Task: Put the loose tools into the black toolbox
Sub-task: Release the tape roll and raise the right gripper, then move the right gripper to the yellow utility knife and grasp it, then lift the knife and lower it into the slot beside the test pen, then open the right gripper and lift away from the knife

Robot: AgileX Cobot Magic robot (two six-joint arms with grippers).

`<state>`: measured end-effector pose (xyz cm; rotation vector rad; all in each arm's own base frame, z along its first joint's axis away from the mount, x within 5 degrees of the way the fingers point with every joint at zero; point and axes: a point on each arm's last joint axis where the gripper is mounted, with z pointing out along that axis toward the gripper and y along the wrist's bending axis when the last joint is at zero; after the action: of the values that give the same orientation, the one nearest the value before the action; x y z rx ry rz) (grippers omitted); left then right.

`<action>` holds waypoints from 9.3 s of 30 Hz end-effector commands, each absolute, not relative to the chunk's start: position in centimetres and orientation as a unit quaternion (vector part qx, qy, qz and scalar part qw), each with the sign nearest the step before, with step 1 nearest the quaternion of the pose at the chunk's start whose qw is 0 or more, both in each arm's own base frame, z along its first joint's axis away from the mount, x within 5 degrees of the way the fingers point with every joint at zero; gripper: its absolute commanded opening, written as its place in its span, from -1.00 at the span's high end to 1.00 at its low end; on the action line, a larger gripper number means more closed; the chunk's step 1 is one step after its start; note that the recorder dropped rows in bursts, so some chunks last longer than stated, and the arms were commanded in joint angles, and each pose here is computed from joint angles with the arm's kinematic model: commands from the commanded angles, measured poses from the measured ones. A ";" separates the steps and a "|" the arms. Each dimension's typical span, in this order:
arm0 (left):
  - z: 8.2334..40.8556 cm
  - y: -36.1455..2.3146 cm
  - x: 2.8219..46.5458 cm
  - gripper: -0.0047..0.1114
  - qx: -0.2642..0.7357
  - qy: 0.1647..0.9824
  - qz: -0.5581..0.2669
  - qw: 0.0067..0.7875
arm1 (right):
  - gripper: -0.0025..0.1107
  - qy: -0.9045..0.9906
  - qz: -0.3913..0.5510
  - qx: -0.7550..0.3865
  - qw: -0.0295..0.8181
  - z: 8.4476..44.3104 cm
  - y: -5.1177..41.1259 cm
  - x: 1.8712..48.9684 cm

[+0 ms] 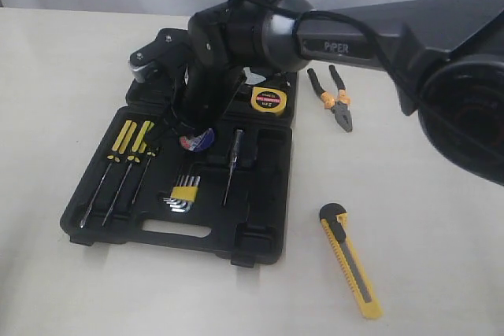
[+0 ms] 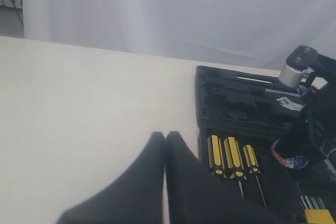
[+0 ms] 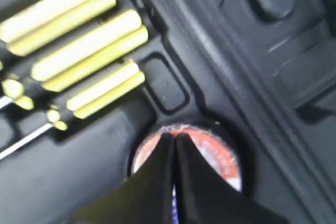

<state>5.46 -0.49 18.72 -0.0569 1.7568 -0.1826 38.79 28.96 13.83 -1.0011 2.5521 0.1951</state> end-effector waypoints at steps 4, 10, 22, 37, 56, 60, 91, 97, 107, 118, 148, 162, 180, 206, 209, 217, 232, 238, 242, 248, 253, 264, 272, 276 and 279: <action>18.9 -0.5 5.5 0.92 -0.021 0.769 -0.080 0.634 | 0.96 0.908 0.064 -0.364 0.196 13.6 28.8 38.9; 18.9 -0.5 5.5 0.92 -0.021 0.769 -0.080 0.634 | 0.96 0.900 0.065 -0.366 0.228 17.2 28.5 38.7; 18.9 -0.5 5.5 0.92 -0.021 0.769 -0.080 0.634 | 0.96 0.909 0.052 -0.371 0.185 13.5 28.5 38.8; 18.9 -0.5 5.5 0.92 -0.021 0.769 -0.080 0.634 | 0.96 0.906 0.063 -0.365 0.206 18.9 27.9 37.9; 18.9 -0.5 5.5 0.92 -0.021 0.769 -0.080 0.634 | 0.96 0.912 0.051 -0.324 0.246 32.1 21.8 32.0; 18.9 -0.5 5.5 0.92 -0.021 0.769 -0.080 0.634 | 0.96 0.927 0.052 -0.277 0.248 32.4 18.1 30.5; 18.9 -0.5 5.5 0.92 -0.021 0.769 -0.080 0.634 | 0.96 0.957 0.111 -0.114 0.242 19.9 10.2 16.0; 18.9 -0.5 5.5 0.92 -0.021 0.768 -0.080 0.635 | 0.96 0.951 0.103 -0.132 0.260 19.9 10.2 16.3; 18.9 -0.5 5.5 0.92 -0.021 0.768 -0.080 0.635 | 0.82 0.963 0.086 -0.121 0.223 19.5 9.8 15.8; 18.9 -0.5 5.5 0.92 -0.024 0.768 -0.084 0.635 | -0.18 0.975 0.063 -0.117 0.180 19.2 9.2 15.1; 18.9 -0.5 5.5 0.92 -0.024 0.769 -0.083 0.634 | -0.08 0.989 0.024 -0.086 0.117 13.9 13.1 21.5; 18.9 -0.5 5.5 0.92 -0.024 0.768 -0.083 0.635 | -0.08 0.991 0.025 -0.079 0.109 12.2 13.5 21.9; 18.9 -0.5 5.5 0.92 -0.024 0.768 -0.083 0.635 | 0.53 0.992 0.024 -0.066 0.104 12.0 13.5 21.9; 18.9 -0.5 5.5 0.92 -0.024 0.769 -0.083 0.634 | 0.96 0.978 0.082 0.116 0.152 17.1 20.1 31.6; 18.9 -0.5 5.5 0.92 -0.024 0.769 -0.083 0.634 | 0.96 0.977 0.080 0.122 0.157 16.5 20.2 31.9; 18.9 -0.5 5.5 0.92 -0.024 0.768 -0.083 0.635 | 0.96 0.976 0.082 0.112 0.170 16.1 20.3 32.2; 18.9 -0.5 5.5 0.92 -0.023 0.768 -0.083 0.635 | -0.21 0.976 0.080 0.090 0.182 16.0 20.3 32.5; 18.9 -0.5 5.5 0.92 -0.023 0.768 -0.083 0.635 | -0.21 0.976 0.080 0.090 0.182 16.0 20.3 32.5; 18.9 -0.5 5.5 0.92 -0.023 0.768 -0.083 0.635 | -0.09 0.976 0.081 0.091 0.181 16.0 20.4 32.4; 18.9 -0.5 5.5 0.92 -0.023 0.768 -0.083 0.635 | 0.74 0.975 0.083 0.045 0.199 17.4 20.3 32.3; 18.9 -0.5 5.5 0.92 -0.023 0.768 -0.083 0.635 | 0.96 0.974 0.081 0.011 0.210 18.5 20.1 32.1; 18.9 -0.5 5.5 0.92 -0.023 0.768 -0.083 0.635 | 0.96 0.984 0.018 -0.084 0.153 15.3 19.8 31.9; 18.9 -0.5 5.5 0.92 -0.022 0.768 -0.080 0.635 | 0.96 0.983 0.015 -0.105 0.150 15.0 19.9 31.9; 18.9 -0.5 5.5 0.92 -0.021 0.768 -0.080 0.635 | 0.96 0.980 0.022 -0.107 0.165 16.1 19.9 31.9; 18.9 -0.5 5.5 0.92 -0.021 0.768 -0.080 0.635 | 0.96 0.981 0.027 -0.104 0.159 15.4 20.1 32.0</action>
<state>5.46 -0.49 18.72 -0.0569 1.7568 -0.1826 31.92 19.87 15.72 -0.2816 2.8061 0.0682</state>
